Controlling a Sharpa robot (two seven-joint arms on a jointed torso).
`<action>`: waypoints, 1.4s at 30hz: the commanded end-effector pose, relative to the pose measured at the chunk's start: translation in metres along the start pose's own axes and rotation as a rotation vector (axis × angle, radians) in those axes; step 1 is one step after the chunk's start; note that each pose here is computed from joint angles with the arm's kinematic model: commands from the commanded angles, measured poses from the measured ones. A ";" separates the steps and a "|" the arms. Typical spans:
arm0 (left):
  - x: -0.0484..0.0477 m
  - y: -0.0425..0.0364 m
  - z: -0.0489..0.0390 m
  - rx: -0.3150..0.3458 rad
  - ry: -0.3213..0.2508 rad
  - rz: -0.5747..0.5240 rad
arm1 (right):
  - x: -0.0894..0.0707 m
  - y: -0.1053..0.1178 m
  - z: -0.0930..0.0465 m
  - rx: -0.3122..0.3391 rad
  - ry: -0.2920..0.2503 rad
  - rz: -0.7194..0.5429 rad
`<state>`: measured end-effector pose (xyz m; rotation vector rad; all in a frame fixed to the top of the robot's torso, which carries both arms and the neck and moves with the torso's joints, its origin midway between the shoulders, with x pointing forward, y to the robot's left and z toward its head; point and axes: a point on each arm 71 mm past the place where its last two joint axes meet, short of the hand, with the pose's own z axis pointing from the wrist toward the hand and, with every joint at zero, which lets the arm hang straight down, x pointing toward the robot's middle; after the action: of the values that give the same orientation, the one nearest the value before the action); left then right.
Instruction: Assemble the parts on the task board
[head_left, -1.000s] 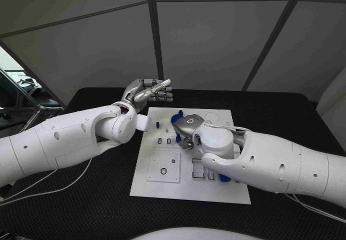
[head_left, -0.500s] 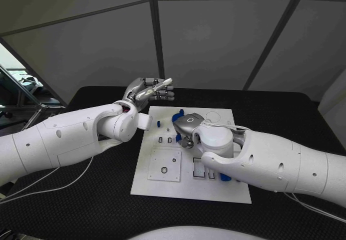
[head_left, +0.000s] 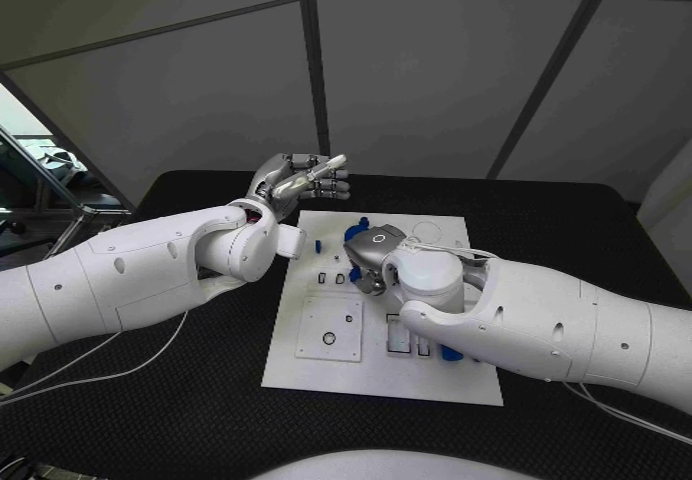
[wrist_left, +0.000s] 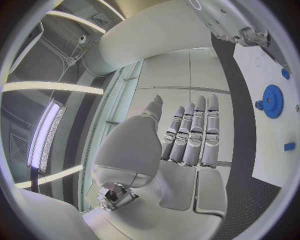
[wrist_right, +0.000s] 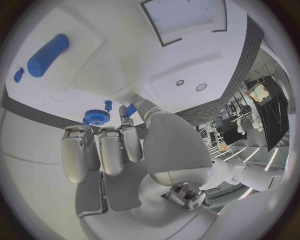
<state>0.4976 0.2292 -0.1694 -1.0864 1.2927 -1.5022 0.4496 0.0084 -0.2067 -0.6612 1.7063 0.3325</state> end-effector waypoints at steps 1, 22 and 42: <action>0.0015 -0.0014 0.0008 0.006 0.012 -0.002 | -0.001 0.002 0.000 -0.012 0.003 0.002; 0.0021 -0.0010 0.0012 0.004 0.013 -0.002 | 0.000 0.006 0.002 -0.033 0.011 0.008; 0.0021 -0.0007 0.0016 0.003 0.012 -0.002 | -0.001 0.007 0.004 -0.049 0.003 0.023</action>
<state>0.4983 0.2284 -0.1700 -1.0882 1.2952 -1.5017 0.4495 0.0153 -0.2075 -0.6713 1.7136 0.3710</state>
